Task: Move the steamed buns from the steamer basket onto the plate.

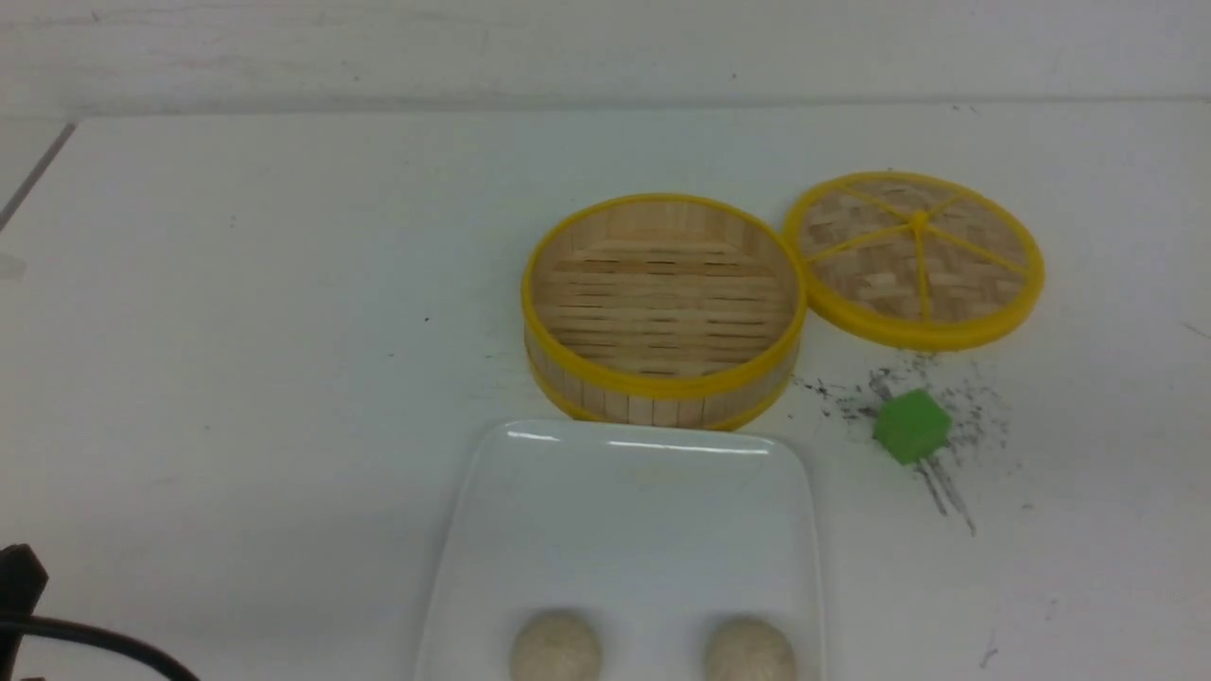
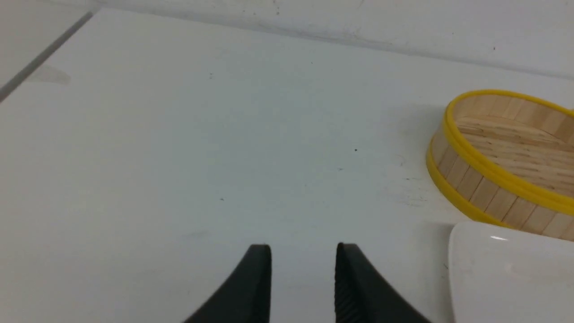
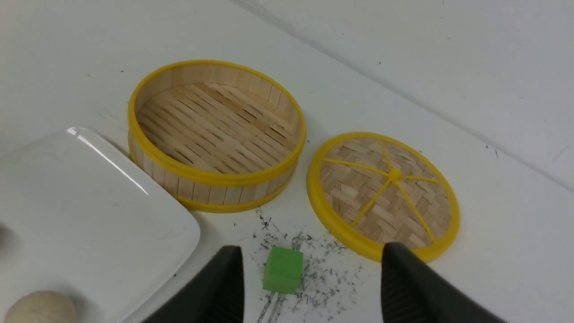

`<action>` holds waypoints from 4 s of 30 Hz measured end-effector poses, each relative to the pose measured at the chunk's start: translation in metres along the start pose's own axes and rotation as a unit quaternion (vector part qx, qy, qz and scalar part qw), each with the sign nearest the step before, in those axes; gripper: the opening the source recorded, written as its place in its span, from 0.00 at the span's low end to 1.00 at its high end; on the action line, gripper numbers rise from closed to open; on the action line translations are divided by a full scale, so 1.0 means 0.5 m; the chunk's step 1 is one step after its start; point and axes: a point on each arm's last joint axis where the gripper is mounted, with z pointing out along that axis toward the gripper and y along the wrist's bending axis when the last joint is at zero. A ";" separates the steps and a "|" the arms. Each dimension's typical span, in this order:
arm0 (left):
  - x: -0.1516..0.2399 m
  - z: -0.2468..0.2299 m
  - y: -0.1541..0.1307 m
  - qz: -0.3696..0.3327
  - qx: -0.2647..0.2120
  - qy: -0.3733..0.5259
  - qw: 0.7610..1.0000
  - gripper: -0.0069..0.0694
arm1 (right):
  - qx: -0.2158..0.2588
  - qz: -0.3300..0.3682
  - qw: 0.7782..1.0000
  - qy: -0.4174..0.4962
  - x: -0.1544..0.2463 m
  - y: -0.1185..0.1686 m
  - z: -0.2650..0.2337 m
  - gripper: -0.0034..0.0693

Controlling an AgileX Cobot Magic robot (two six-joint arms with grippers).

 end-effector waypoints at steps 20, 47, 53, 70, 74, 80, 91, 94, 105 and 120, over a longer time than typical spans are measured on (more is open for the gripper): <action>-0.003 0.000 -0.001 0.006 0.002 -0.008 1.000 0.40 | 0.069 0.069 0.992 -0.078 0.091 0.041 -0.291 0.39; 0.010 -0.001 0.019 0.021 -0.051 0.029 0.998 0.40 | 0.040 0.199 0.972 -0.121 0.253 0.072 -0.081 0.38; 0.017 -0.003 0.027 0.019 -0.074 0.049 0.996 0.40 | 0.023 0.251 0.958 -0.135 0.248 0.075 -0.082 0.38; 0.018 -0.003 0.027 0.019 -0.075 0.050 0.996 0.40 | 0.057 0.198 0.974 -0.092 0.310 0.076 -0.034 0.38; 0.018 -0.003 0.028 0.019 -0.075 0.050 0.996 0.40 | 0.083 0.136 0.983 -0.088 0.374 0.082 0.012 0.38; 0.018 -0.003 0.028 0.019 -0.075 0.050 0.996 0.40 | 0.099 0.081 0.987 -0.099 0.385 0.082 0.020 0.38; 0.018 -0.003 0.028 0.019 -0.075 0.050 0.996 0.40 | 0.077 0.153 0.985 -0.014 0.416 0.091 0.025 0.38; 0.018 -0.003 0.028 0.019 -0.075 0.050 0.996 0.40 | 0.081 0.149 0.986 -0.011 0.416 0.090 0.024 0.38; 0.018 -0.003 0.028 0.019 -0.075 0.050 0.996 0.40 | 0.210 0.183 0.960 0.009 0.426 0.064 0.015 0.38; 0.018 -0.003 0.028 0.019 -0.075 0.050 0.996 0.40 | 0.262 0.202 0.944 0.015 0.431 0.055 0.009 0.38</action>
